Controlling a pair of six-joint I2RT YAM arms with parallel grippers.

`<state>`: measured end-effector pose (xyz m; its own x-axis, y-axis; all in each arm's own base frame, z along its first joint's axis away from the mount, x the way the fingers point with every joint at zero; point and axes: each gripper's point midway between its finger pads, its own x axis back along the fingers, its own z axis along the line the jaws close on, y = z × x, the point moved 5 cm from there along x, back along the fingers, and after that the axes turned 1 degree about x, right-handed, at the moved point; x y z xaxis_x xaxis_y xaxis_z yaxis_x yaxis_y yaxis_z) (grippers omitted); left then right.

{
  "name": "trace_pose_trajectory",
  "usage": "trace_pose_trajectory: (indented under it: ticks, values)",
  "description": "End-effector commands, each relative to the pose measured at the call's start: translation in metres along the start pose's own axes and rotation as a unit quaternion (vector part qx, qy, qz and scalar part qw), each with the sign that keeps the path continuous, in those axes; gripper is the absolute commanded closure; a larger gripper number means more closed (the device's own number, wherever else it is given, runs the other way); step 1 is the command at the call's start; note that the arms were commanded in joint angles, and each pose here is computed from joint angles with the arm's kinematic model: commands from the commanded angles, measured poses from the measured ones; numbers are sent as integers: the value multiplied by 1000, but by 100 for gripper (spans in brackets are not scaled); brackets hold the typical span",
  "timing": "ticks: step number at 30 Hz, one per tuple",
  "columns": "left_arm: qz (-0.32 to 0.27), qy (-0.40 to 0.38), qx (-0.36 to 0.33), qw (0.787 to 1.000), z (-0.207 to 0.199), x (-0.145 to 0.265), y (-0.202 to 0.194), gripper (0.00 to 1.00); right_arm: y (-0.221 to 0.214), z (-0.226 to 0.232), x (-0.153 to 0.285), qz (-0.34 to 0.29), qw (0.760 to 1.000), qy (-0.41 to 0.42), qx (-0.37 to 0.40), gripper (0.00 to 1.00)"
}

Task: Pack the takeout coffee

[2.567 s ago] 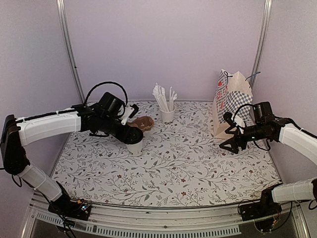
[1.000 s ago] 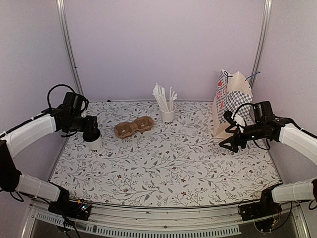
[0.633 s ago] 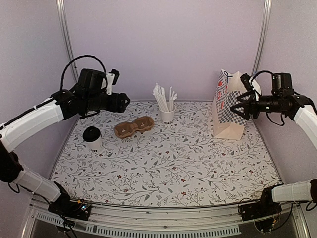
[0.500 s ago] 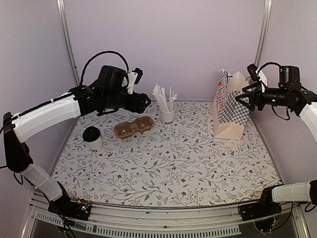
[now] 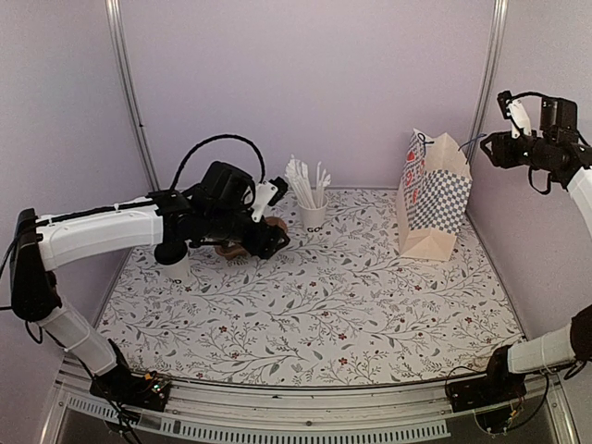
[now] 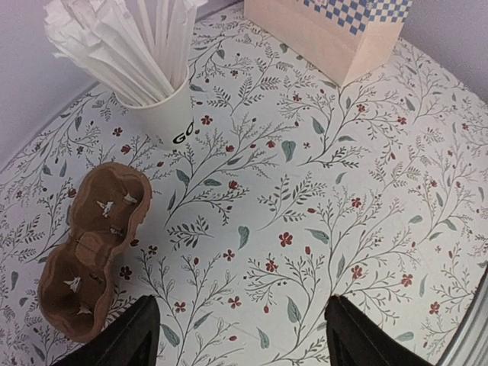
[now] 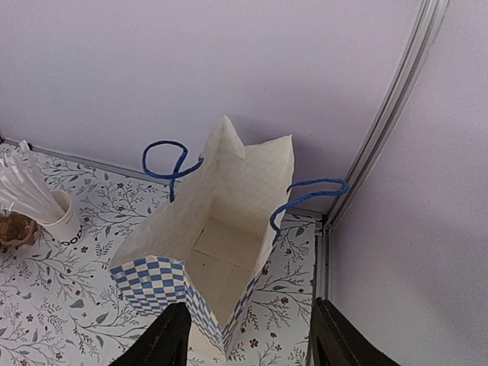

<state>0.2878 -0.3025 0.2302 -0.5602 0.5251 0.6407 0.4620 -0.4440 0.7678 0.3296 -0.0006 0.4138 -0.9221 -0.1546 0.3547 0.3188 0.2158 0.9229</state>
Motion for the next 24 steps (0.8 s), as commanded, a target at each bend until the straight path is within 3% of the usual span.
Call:
trace_pose_trajectory:
  ticks: [1,16,24]
  values:
    - [-44,-3,-16,999,-6,17,22,23,-5,-25,-34,43,997,-49,-44,43]
    - [-39,14,-19,999,-3,19,22,25,-23,-39,-108,102,992,-32,-72,46]
    - [-37,15,-19,999,-2,18,21,26,-22,-36,-114,100,992,-11,-78,52]
